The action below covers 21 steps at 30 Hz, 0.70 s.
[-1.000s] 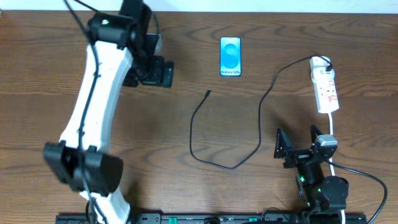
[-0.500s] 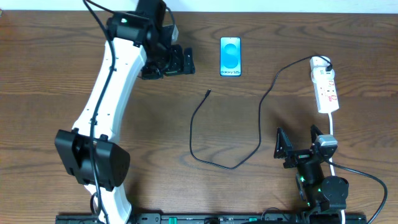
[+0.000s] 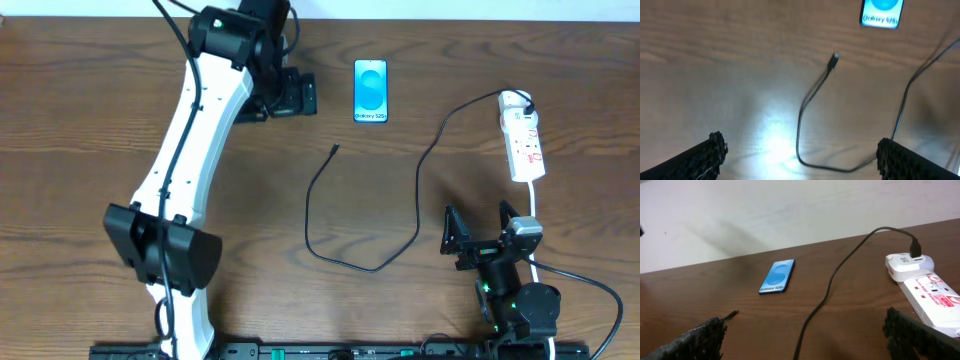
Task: Plug charger to phone and switch on socket
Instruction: 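Raise the left arm and move the left gripper over the blue phone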
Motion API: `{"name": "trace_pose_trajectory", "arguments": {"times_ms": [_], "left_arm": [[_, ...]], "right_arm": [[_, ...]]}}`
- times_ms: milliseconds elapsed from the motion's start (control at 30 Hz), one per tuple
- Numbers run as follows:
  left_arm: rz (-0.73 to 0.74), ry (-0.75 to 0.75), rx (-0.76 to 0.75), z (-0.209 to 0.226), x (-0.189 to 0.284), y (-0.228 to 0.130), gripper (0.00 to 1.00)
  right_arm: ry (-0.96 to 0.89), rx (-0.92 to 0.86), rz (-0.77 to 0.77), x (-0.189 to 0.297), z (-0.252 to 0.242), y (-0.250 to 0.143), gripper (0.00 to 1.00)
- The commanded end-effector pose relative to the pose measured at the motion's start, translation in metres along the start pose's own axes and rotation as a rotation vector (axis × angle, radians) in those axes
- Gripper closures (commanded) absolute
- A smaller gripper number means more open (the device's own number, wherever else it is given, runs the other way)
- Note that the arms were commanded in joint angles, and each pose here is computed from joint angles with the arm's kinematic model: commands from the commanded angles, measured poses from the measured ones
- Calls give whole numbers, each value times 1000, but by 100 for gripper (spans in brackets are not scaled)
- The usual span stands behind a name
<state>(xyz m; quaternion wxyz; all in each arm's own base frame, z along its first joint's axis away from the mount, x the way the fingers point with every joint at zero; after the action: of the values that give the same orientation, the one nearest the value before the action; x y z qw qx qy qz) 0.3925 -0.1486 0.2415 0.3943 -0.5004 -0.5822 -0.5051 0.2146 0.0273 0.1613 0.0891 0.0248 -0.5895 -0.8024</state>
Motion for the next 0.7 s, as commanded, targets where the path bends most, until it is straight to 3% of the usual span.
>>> {"name": "trace_pose_trajectory", "arguments": {"times_ms": [0, 200, 467, 667], "left_arm": [[22, 72, -15, 8, -23, 11, 2], [51, 71, -18, 4, -78, 28, 2], [-106, 0, -54, -30, -119, 69, 2], [-186, -48, -121, -68, -141, 80, 2]], "right_arm": [[5, -8, 1, 0, 1, -1, 1], [5, -8, 1, 0, 1, -1, 1], [5, -8, 1, 0, 1, -1, 1], [5, -8, 1, 0, 1, -1, 1]]}}
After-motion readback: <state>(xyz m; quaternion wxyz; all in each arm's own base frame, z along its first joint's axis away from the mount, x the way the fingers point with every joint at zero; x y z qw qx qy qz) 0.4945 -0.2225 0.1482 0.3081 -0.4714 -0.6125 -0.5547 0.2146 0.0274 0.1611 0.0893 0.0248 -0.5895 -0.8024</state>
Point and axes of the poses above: each gripper's point midway between its finger pads, its own x axis back along the fingers, its own z axis along the line the jaws close on, y = z × x, the point moved 3 cm from there along x, back along the fingers, and after that the axes turned 4 degrees about -x, right-handed, at the moved point
